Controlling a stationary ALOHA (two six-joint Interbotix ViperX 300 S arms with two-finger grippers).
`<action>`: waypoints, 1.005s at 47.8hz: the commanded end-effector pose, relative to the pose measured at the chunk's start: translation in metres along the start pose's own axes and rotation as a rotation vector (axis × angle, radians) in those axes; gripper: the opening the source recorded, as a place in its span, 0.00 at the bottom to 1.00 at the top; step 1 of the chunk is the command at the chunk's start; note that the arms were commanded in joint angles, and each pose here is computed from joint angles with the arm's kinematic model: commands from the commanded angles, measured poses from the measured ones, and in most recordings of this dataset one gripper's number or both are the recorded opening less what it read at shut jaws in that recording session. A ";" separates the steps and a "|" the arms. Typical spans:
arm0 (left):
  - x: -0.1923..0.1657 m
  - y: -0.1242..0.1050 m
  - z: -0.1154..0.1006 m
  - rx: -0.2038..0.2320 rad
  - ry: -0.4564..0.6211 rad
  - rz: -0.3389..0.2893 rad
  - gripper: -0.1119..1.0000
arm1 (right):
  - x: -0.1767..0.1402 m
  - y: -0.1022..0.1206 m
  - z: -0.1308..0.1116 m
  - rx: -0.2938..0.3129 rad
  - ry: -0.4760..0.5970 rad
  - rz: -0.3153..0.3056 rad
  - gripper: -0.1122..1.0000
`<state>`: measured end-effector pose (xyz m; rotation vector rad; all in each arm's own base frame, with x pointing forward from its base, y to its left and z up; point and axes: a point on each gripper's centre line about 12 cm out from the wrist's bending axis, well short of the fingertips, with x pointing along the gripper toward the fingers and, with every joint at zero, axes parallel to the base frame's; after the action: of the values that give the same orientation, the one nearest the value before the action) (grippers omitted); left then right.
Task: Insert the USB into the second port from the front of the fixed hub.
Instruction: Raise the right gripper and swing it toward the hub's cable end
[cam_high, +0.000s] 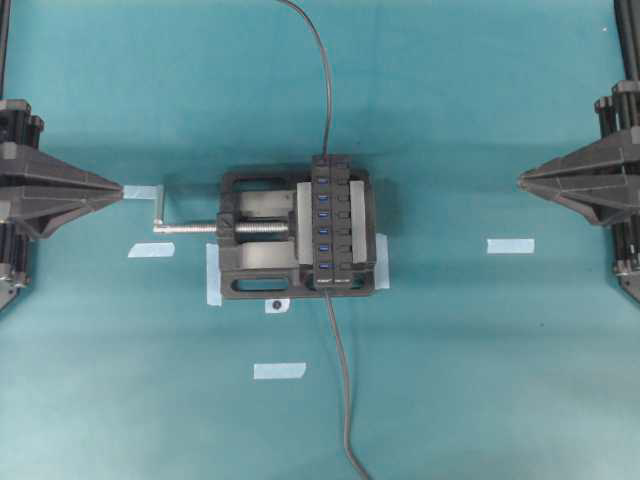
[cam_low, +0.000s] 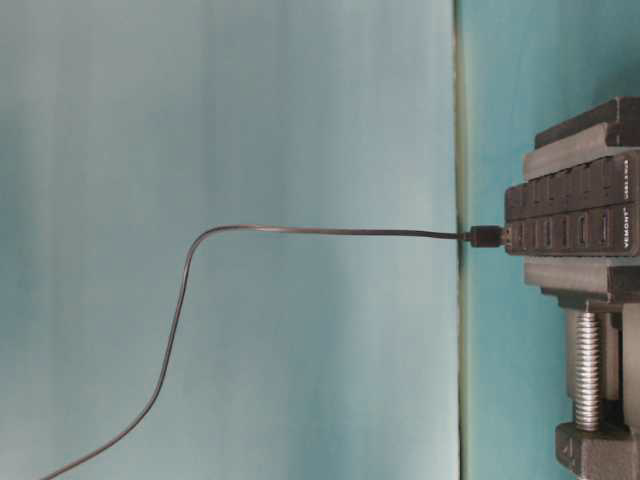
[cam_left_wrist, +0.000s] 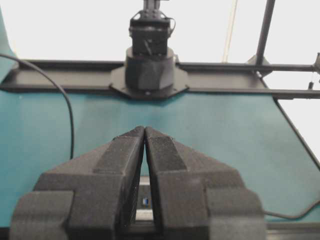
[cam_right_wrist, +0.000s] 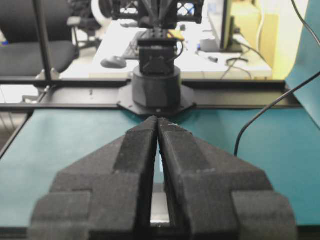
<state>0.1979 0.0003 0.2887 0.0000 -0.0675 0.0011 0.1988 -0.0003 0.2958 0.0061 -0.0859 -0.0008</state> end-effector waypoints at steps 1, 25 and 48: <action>0.000 0.000 -0.004 0.000 0.008 -0.001 0.22 | 0.001 0.000 -0.003 0.001 0.006 -0.002 0.25; 0.009 0.000 -0.028 -0.026 0.152 0.003 0.10 | 0.004 -0.003 -0.016 0.150 0.126 -0.024 0.12; 0.018 0.001 -0.051 -0.062 0.365 0.017 0.10 | 0.020 -0.023 -0.030 0.166 0.430 -0.137 0.12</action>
<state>0.2141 0.0009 0.2302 -0.0617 0.3096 0.0136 0.2145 -0.0184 0.2604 0.1637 0.3395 -0.1104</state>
